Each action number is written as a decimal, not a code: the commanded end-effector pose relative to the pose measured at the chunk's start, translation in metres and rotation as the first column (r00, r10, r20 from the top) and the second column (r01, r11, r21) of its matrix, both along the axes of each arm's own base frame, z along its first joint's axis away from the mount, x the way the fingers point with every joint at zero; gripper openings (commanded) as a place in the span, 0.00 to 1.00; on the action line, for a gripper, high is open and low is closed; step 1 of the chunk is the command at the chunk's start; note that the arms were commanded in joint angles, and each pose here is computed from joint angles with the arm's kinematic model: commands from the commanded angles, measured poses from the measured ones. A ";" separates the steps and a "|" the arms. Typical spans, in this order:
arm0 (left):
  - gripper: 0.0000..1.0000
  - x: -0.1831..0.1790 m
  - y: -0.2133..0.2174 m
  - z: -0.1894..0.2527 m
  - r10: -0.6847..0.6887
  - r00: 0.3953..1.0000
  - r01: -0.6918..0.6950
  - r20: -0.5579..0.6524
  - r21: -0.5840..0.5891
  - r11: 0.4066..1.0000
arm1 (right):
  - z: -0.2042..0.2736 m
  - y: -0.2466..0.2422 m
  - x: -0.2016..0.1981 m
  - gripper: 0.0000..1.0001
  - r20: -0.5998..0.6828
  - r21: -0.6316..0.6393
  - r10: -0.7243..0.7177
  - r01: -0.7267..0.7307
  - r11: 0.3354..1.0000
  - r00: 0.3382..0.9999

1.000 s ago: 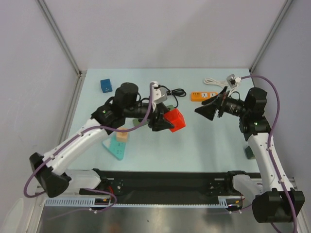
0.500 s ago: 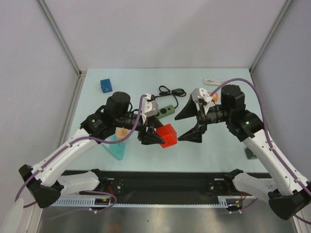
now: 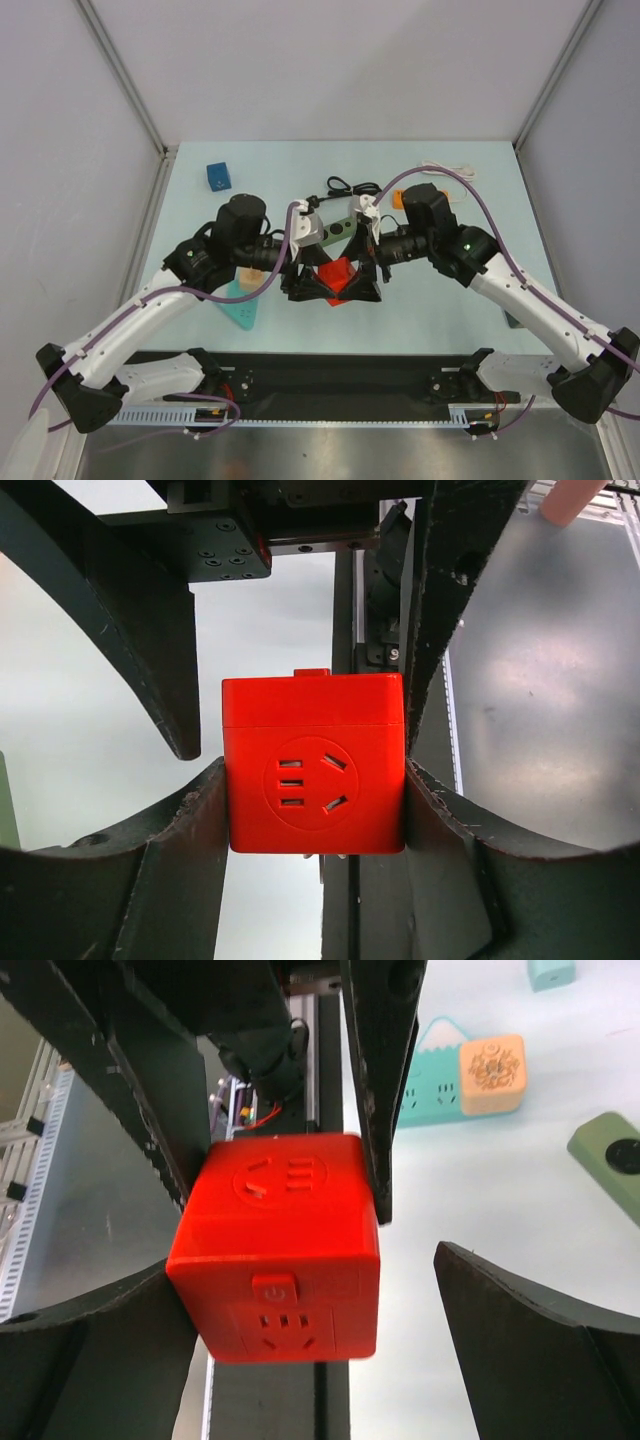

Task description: Insert the plug

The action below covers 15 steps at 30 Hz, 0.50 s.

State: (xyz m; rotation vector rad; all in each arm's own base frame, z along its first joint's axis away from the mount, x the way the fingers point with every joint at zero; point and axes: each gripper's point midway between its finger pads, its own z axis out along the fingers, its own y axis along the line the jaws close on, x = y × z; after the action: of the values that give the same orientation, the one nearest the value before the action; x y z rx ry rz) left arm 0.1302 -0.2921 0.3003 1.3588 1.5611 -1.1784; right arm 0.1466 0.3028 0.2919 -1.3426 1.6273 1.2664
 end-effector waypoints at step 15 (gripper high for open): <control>0.00 0.001 -0.002 0.032 0.000 0.991 0.018 0.133 -0.130 0.991 | -0.001 0.015 -0.008 1.00 -0.001 0.054 0.044 -0.044 0.998 0.999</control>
State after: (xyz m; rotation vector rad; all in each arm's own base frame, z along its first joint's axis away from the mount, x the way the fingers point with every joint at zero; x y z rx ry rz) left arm 0.1293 -0.2888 0.2972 1.3527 1.5388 -1.1599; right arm 0.1413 0.3127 0.2818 -1.3334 1.6444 1.3092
